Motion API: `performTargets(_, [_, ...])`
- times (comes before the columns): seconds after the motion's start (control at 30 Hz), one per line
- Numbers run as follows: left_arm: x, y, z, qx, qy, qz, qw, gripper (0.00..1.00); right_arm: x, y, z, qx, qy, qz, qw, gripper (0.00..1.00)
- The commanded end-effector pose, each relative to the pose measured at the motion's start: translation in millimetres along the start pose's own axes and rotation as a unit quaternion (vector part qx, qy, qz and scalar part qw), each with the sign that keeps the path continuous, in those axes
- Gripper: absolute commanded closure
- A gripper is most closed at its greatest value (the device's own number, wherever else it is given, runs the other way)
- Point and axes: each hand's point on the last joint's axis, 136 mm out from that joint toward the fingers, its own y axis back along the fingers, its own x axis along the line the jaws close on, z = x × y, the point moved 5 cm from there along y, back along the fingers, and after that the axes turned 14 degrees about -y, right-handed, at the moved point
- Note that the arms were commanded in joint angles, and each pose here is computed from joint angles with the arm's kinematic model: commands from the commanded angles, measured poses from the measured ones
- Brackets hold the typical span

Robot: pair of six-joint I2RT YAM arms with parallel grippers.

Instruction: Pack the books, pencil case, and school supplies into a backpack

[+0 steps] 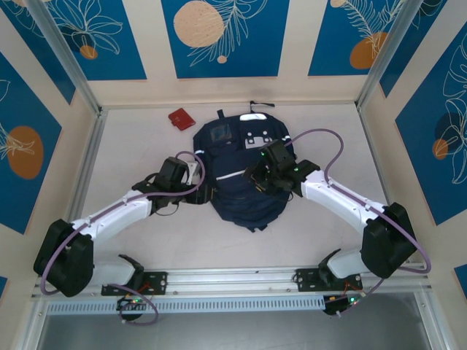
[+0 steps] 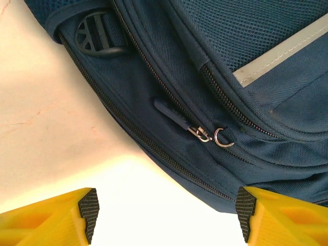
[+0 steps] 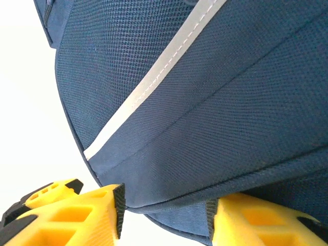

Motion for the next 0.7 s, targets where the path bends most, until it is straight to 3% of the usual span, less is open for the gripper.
performTargets(0.0, [1, 3, 7, -0.019, -0.016, 0.005, 1.000, 0.29, 5, 0, 4, -0.003, -0.030, 0.008, 1.000, 0.56])
performTargets(0.17, [-1, -1, 10, -0.018, -0.040, -0.004, 0.999, 0.28, 4, -3, 12, 0.003, -0.043, 0.019, 0.999, 0.77])
performTargets(0.37, [-12, -6, 18, -0.021, -0.064, -0.046, 0.997, 0.27, 4, 21, 34, -0.029, -0.041, 0.038, 0.998, 0.97])
performTargets(0.67, [-37, -18, 37, -0.051, -0.120, -0.139, 0.982, 0.30, 19, 48, 56, -0.007, -0.054, 0.115, 0.992, 1.00])
